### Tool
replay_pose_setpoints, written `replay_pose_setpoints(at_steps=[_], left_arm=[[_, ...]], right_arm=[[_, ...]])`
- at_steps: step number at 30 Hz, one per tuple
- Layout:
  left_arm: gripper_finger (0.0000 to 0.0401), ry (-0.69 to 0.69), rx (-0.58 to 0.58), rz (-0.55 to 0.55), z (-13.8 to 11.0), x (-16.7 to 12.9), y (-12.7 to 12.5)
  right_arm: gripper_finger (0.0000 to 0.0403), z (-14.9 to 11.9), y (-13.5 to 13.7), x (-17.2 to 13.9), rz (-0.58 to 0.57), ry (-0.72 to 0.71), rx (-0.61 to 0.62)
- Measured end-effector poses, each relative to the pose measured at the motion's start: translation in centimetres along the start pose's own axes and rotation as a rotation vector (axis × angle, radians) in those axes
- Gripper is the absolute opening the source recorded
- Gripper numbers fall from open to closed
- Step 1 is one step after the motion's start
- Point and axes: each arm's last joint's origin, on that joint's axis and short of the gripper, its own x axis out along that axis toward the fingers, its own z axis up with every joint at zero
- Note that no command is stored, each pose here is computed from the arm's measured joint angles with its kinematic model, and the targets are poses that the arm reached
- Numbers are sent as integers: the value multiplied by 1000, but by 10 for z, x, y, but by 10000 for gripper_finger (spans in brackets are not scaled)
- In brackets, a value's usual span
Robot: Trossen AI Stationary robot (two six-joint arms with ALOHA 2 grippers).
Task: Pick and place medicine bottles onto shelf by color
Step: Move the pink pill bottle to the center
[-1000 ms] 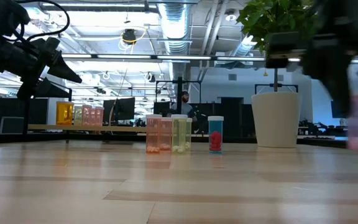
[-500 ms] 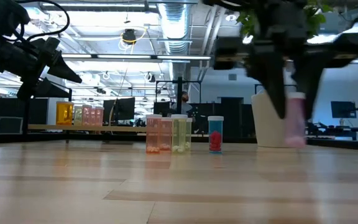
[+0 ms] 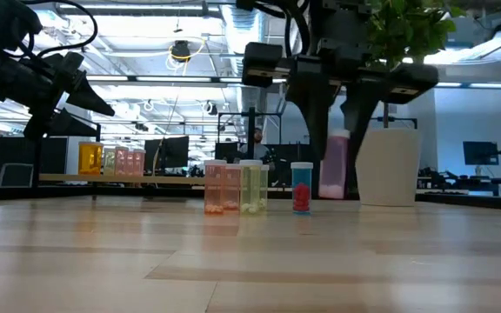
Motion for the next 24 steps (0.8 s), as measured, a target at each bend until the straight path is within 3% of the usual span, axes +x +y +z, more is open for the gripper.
replay_pose_setpoints(at_steps=[24], left_arm=[[309,0,0,0,0,0,0]], right_arm=[[134,25,15,24,37,3,-134]])
